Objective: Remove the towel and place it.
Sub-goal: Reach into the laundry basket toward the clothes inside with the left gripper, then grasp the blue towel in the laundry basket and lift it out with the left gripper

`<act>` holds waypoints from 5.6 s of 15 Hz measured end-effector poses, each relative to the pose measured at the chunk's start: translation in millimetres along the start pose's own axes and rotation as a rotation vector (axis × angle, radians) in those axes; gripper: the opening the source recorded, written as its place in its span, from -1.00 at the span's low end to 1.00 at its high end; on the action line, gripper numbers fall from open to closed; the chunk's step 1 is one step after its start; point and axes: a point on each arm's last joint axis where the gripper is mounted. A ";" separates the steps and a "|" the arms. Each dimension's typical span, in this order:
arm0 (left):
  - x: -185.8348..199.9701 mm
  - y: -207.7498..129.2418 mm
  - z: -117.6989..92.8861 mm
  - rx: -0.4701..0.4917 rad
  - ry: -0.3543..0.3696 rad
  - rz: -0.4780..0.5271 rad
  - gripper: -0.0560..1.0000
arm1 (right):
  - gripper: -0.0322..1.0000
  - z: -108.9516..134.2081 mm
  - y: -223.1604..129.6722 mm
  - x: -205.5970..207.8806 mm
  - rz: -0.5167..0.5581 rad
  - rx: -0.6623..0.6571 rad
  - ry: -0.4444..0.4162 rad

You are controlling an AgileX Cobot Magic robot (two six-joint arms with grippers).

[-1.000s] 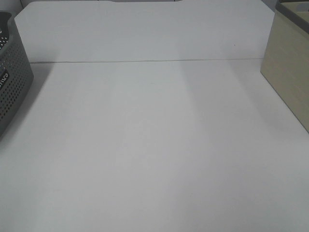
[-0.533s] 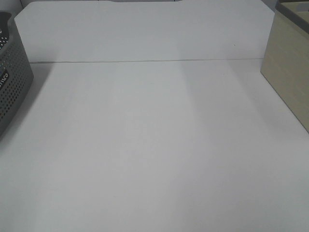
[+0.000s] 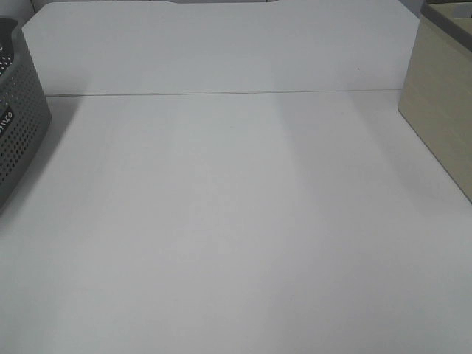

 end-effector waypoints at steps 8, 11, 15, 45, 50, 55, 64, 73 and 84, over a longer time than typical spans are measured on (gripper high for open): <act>-23.7 62.4 1.9 -0.392 -0.193 0.248 0.97 | 0.43 0.0 0.0 0.0 0.000 0.000 0.000; -49.7 110.2 9.3 -0.547 -0.268 0.334 0.97 | 0.43 0.0 0.0 0.0 0.000 0.000 0.000; -111.7 191.8 33.0 -0.848 -0.254 0.406 0.97 | 0.43 0.0 0.0 0.0 0.000 0.000 0.000; -428.4 91.7 137.4 -1.304 -0.347 0.929 0.61 | 0.43 0.3 0.0 0.0 0.001 -0.001 0.004; -443.0 80.1 134.8 -1.318 -0.434 0.944 0.49 | 0.43 0.3 0.0 0.0 0.001 -0.001 0.004; -446.6 76.0 133.4 -1.297 -0.459 0.958 -0.19 | 0.43 0.4 -0.1 0.0 0.001 -0.002 0.005; -446.1 77.7 134.2 -1.217 -0.399 0.967 -0.89 | 0.43 0.4 -0.1 0.0 0.001 -0.002 0.005; -328.1 200.2 137.4 -1.144 -0.121 0.702 -0.89 | 0.43 0.5 -0.1 0.0 0.001 -0.002 0.006; -191.0 316.3 54.0 -1.098 -0.002 0.017 -0.89 | 0.43 0.6 -0.1 0.0 0.001 -0.002 0.007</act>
Point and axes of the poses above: a point on each arm's last joint axis where the gripper is mounted, x pointing back along that axis away from the gripper, z along the wrist's bending axis when the last joint is at zero, y = z × x, and after that the axes turned 11 degrees about -x, right-handed
